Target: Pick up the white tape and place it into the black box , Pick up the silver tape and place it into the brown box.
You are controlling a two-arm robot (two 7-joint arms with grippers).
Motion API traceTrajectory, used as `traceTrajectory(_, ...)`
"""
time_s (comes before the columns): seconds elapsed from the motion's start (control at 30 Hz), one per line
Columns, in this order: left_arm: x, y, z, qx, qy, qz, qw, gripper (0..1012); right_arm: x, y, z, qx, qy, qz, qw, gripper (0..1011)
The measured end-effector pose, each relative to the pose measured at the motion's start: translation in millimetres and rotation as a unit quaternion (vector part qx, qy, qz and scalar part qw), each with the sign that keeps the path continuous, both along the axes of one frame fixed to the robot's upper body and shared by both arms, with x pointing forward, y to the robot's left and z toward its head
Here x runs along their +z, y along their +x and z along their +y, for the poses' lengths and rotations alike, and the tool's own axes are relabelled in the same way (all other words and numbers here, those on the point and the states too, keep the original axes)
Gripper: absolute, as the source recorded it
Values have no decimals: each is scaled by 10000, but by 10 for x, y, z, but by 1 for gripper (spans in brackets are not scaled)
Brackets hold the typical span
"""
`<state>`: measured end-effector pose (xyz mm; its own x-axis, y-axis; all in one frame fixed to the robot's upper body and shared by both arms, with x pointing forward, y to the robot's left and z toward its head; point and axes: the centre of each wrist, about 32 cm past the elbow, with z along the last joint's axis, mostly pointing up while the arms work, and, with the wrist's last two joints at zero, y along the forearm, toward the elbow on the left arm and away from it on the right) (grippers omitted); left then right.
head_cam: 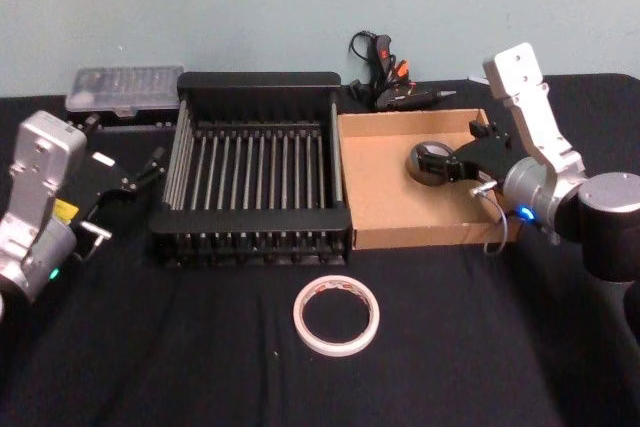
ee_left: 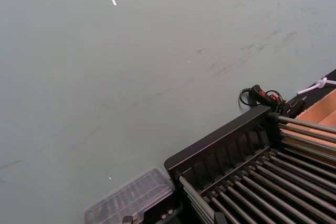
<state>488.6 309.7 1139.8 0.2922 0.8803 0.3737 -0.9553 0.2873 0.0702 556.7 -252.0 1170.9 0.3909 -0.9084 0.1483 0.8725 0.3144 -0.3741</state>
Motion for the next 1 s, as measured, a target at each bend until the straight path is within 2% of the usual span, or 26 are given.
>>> traceTrajectory(0.3, 0, 0, 0, 0, 0, 0, 10000, 1001, 134, -183, -53, 110, 133, 153, 9997, 1002)
traceTrajectory(0.43, 0, 0, 0, 0, 0, 0, 10000, 1001, 220, -311, -65, 237, 146, 226, 9994, 1002)
traceTrajectory(0.7, 0, 0, 0, 0, 0, 0, 10000, 1001, 345, -546, -37, 591, 26, 422, 9974, 1002)
traceTrajectory(1.0, 0, 0, 0, 0, 0, 0, 10000, 1001, 380, -745, 31, 940, -104, 628, 9935, 1002)
